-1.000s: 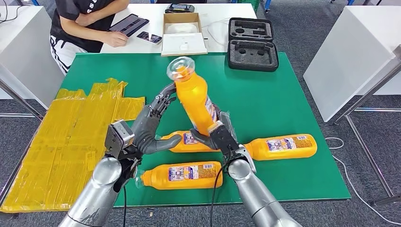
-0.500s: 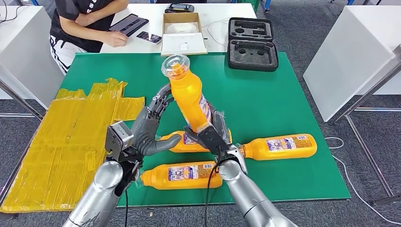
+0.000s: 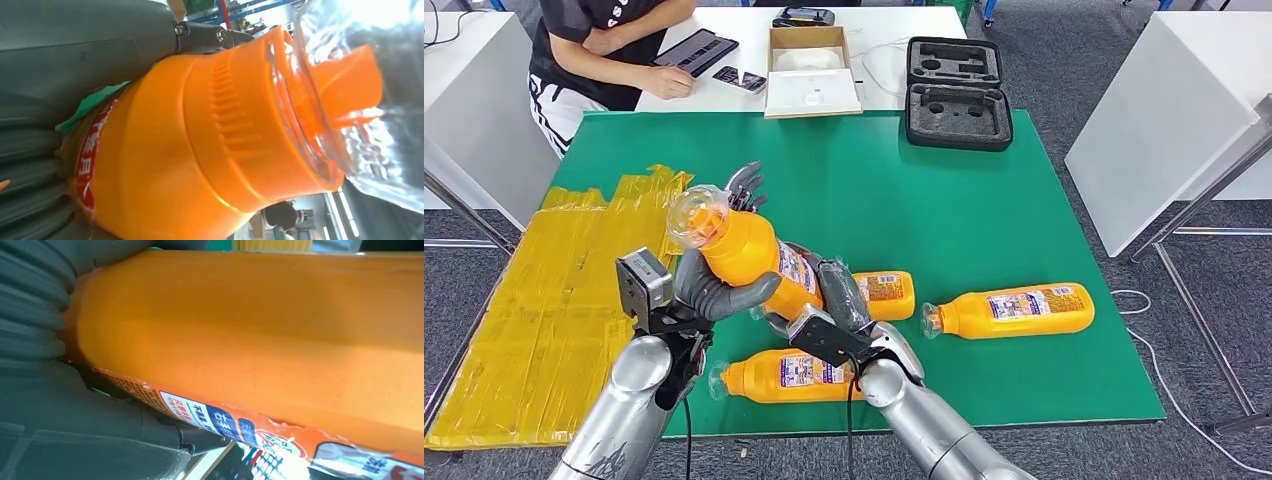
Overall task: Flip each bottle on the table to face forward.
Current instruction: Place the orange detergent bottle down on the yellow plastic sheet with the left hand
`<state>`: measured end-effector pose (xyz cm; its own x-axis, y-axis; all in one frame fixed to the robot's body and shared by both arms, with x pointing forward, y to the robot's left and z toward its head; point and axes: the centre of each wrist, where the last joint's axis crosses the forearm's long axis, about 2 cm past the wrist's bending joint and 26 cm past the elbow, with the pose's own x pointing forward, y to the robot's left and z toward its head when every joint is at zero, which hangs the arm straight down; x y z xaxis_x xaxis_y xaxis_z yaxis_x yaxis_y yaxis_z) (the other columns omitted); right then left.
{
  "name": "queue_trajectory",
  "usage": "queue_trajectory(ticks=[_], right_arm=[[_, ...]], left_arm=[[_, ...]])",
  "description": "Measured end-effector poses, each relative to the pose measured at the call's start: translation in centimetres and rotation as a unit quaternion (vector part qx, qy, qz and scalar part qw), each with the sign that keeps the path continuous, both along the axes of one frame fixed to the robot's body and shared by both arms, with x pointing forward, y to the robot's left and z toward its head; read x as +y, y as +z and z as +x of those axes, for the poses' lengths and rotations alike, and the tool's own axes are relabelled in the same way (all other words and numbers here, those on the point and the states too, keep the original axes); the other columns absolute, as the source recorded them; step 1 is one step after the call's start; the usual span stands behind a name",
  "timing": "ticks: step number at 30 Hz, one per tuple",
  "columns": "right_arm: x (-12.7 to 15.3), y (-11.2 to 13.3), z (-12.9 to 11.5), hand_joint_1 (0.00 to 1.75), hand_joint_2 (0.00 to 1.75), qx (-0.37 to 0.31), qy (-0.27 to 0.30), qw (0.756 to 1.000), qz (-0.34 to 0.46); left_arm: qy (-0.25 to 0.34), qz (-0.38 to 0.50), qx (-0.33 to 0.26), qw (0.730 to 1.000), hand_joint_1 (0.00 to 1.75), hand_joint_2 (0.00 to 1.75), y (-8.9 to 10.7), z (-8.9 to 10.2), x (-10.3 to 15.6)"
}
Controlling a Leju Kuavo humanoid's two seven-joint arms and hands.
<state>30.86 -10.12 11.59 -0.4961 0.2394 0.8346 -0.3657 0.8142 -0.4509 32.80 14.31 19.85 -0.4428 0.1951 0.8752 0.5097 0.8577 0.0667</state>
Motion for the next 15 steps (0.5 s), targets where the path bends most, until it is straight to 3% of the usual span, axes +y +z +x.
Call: queue_trajectory(ticks=[6,10,15], right_arm=[[-0.1,0.1,0.2,1.75,1.75,0.010,0.038,0.999,-0.007],[-0.3,0.1,0.4,1.75,1.75,0.024,0.071,0.997,-0.008],[-0.5,0.1,0.5,1.75,1.75,0.027,0.079,0.996,-0.013]], left_arm=[[0.006,-0.002,0.001,1.000,0.00,1.75,-0.2,0.1,0.5],[0.013,-0.005,0.001,1.000,1.64,1.75,-0.6,0.2,0.9],[0.016,-0.006,0.002,1.000,1.71,1.75,-0.9,0.1,1.1]])
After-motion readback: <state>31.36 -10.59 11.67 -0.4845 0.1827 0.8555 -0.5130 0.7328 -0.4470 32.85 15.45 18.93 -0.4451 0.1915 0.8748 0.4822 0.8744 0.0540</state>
